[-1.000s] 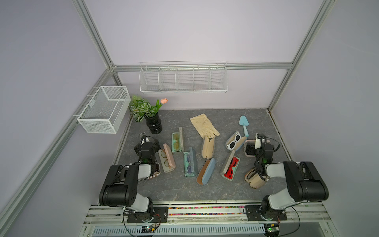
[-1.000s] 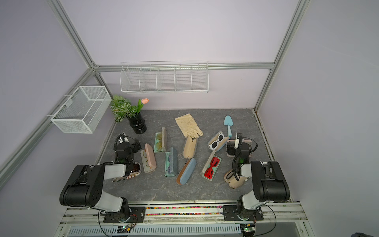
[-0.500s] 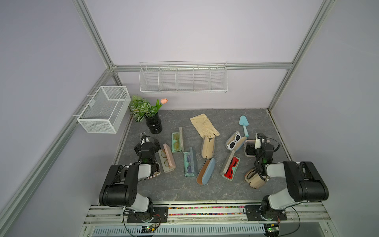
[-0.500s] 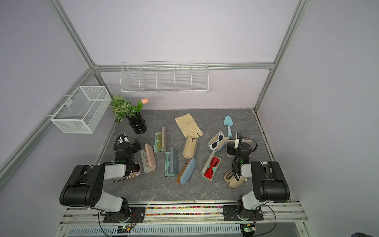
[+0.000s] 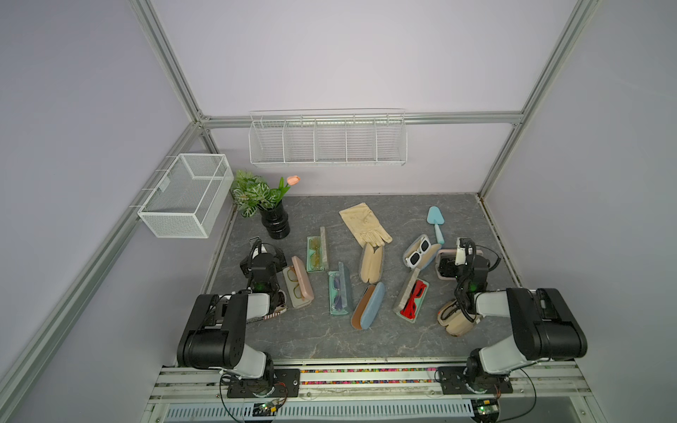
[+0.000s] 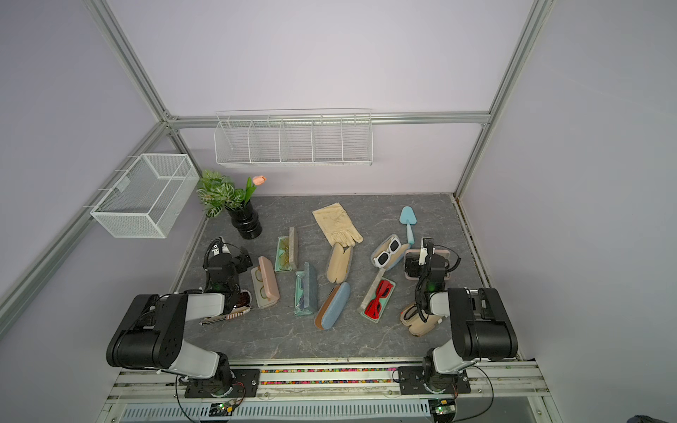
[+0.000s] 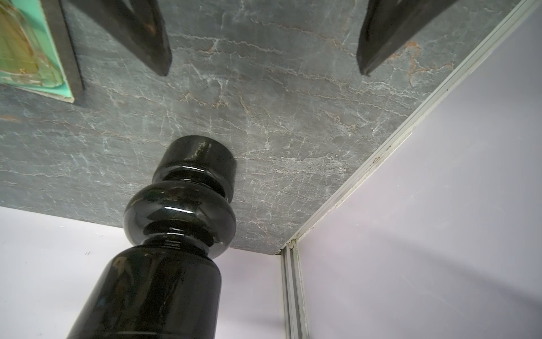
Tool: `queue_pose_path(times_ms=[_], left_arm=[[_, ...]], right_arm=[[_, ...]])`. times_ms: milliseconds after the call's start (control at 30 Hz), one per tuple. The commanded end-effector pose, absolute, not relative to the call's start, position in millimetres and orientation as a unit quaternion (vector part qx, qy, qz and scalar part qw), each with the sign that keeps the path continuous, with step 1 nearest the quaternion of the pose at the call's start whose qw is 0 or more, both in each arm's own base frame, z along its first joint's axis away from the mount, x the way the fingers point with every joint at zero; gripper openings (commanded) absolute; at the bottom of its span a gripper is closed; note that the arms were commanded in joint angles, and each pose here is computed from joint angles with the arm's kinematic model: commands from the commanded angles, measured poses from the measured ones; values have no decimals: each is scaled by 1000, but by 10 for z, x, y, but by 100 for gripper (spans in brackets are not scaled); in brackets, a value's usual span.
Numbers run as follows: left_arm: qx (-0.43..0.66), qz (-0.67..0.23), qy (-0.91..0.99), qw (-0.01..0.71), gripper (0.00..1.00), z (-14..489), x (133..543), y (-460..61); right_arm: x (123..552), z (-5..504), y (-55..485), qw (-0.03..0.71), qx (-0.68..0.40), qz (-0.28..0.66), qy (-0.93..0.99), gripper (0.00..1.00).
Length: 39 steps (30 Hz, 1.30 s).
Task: Close the glasses case
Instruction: Close the glasses case at the center of the board.
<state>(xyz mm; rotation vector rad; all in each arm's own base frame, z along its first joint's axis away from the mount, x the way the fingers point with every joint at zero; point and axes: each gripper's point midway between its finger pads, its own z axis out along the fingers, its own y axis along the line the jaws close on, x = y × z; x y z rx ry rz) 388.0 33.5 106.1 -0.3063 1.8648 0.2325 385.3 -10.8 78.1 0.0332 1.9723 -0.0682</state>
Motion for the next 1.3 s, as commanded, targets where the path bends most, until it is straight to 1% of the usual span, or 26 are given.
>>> queue_pose_path(times_ms=[0,800,1000,1200,1267], left_arm=[[-134,105,787,593,100,1167,3953,362],[-133,105,786,595,100,1184,3953,360],[-125,109,799,578,100,1429,3988,345],[-164,106,781,594,100,1844,3827,426],[-177,96,779,594,100,2023,3762,433]], right_arm=[[3933,919,-84,574,4,-26,819,89],[3933,920,-86,574,4,-27,819,89],[3936,950,-82,576,3,-26,817,89],[3948,1174,-85,542,1,-27,840,89],[3899,1320,-80,549,1,-26,835,89]])
